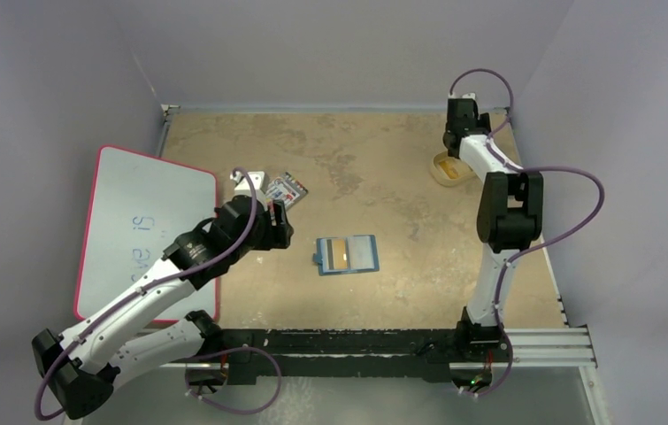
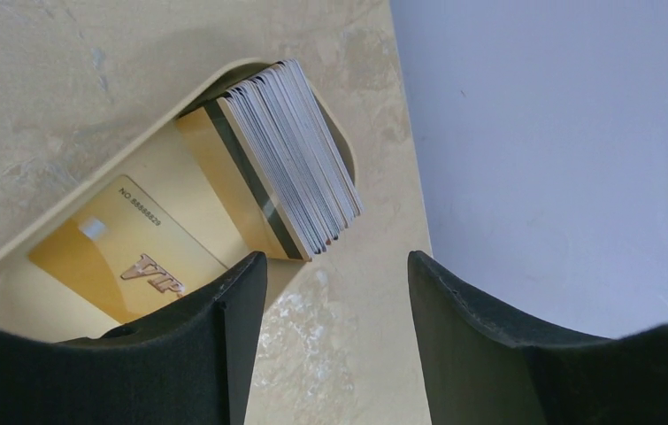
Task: Put the credit cards into the card holder
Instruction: Pick up the credit card from the storage box.
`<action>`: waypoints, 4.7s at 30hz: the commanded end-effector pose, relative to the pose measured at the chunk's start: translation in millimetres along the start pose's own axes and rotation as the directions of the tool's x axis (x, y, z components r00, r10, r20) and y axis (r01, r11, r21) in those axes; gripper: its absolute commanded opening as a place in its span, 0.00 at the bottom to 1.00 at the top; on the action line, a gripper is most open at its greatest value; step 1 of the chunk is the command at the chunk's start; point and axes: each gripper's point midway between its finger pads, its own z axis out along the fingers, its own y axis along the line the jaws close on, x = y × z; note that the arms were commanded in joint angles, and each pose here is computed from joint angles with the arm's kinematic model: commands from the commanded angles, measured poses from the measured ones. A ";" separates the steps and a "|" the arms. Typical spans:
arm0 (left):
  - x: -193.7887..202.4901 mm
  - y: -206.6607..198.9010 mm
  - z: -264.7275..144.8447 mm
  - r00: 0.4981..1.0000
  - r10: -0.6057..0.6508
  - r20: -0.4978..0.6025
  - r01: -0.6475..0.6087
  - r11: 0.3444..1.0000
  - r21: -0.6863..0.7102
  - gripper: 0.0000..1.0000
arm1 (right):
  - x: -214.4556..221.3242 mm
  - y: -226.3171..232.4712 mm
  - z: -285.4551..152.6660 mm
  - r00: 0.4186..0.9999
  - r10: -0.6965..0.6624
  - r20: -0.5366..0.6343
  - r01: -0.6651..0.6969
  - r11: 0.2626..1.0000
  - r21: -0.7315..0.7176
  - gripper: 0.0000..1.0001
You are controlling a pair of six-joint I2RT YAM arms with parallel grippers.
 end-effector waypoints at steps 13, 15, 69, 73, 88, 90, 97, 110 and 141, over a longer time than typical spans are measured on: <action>-27.3 -4.5 -13.9 0.996 -0.005 0.092 0.003 1.000 0.016 0.67 | -2.3 0.4 31.4 0.999 -0.044 -0.024 0.044 0.999 0.005 0.62; -27.8 -4.1 -14.0 0.995 -0.006 0.095 0.005 1.000 0.015 0.67 | -2.9 -1.8 33.4 0.998 -0.052 -0.023 0.052 0.999 0.014 0.62; -26.6 -1.5 -13.6 0.996 0.004 0.091 -0.004 1.000 0.001 0.67 | -32.9 -10.9 13.7 0.998 0.053 0.032 -0.049 0.993 -0.103 0.06; -23.9 -1.2 -11.0 0.997 0.004 0.080 -0.004 1.000 -0.004 0.67 | -39.3 -2.7 1.1 0.995 0.089 0.041 -0.080 0.978 -0.191 0.00; -24.1 -6.1 -2.1 0.988 -0.115 0.102 0.115 0.993 0.006 0.66 | -51.9 35.8 -136.1 0.911 0.413 -0.021 -0.326 0.687 -0.649 0.00; -23.6 -12.4 2.6 0.982 -0.161 0.099 0.159 0.987 0.029 0.66 | -50.2 54.4 -169.3 0.892 0.451 -0.037 -0.317 0.565 -0.762 0.00; -27.2 -44.0 20.7 0.948 -0.309 0.076 0.296 0.943 0.150 0.66 | -26.7 118.6 -294.7 0.870 0.484 -0.096 -0.222 0.210 -0.952 0.00; -70.8 -84.7 2.7 0.825 -0.546 0.145 0.433 0.776 0.459 0.62 | 27.8 122.3 -432.2 0.824 0.501 -0.266 -0.081 -0.360 -0.929 0.00; -71.2 -144.0 7.4 0.831 -0.555 -0.025 0.422 0.602 0.678 0.00 | 56.7 121.2 -443.8 0.839 0.437 -0.325 -0.106 -0.455 -0.884 0.24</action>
